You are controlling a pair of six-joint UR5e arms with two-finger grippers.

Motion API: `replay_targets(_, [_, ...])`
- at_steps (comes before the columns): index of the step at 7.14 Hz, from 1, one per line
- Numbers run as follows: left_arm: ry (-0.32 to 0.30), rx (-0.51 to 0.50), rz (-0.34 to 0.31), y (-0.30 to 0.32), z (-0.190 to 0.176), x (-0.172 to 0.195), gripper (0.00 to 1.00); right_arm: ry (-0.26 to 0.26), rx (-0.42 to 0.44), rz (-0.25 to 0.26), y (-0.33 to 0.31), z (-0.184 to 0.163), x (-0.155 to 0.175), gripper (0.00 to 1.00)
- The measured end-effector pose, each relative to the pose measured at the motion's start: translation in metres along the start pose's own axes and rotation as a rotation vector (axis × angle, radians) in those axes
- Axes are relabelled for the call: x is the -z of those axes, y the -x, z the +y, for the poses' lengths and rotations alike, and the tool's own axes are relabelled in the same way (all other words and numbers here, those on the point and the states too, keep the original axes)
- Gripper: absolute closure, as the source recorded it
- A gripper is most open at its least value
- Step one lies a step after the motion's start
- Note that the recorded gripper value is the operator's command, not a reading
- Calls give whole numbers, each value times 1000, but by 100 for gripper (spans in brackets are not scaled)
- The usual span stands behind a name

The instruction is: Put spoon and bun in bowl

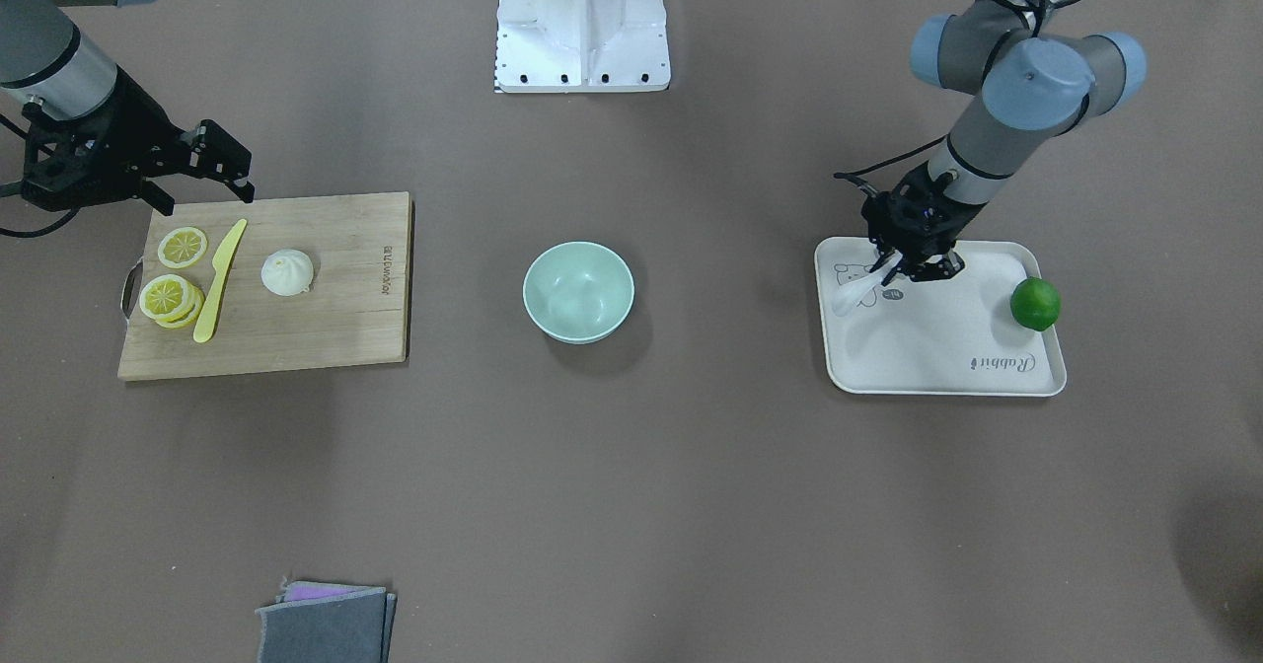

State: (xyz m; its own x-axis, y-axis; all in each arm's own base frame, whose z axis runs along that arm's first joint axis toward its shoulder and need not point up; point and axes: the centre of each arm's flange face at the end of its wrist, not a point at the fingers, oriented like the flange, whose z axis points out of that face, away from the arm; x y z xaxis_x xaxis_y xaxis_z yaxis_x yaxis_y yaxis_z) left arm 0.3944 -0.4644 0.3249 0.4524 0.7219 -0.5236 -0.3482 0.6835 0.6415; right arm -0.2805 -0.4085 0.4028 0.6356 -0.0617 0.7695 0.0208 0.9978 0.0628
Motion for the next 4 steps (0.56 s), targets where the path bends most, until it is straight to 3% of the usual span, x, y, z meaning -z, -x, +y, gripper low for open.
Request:
replay_targets(2, [-17, 100, 44, -67, -40, -3, 100, 10, 8, 23, 10, -7, -24, 0])
replay_targets(4, [-10, 149, 5, -146, -77, -12, 100, 16, 9, 41, 12, -12, -39, 0])
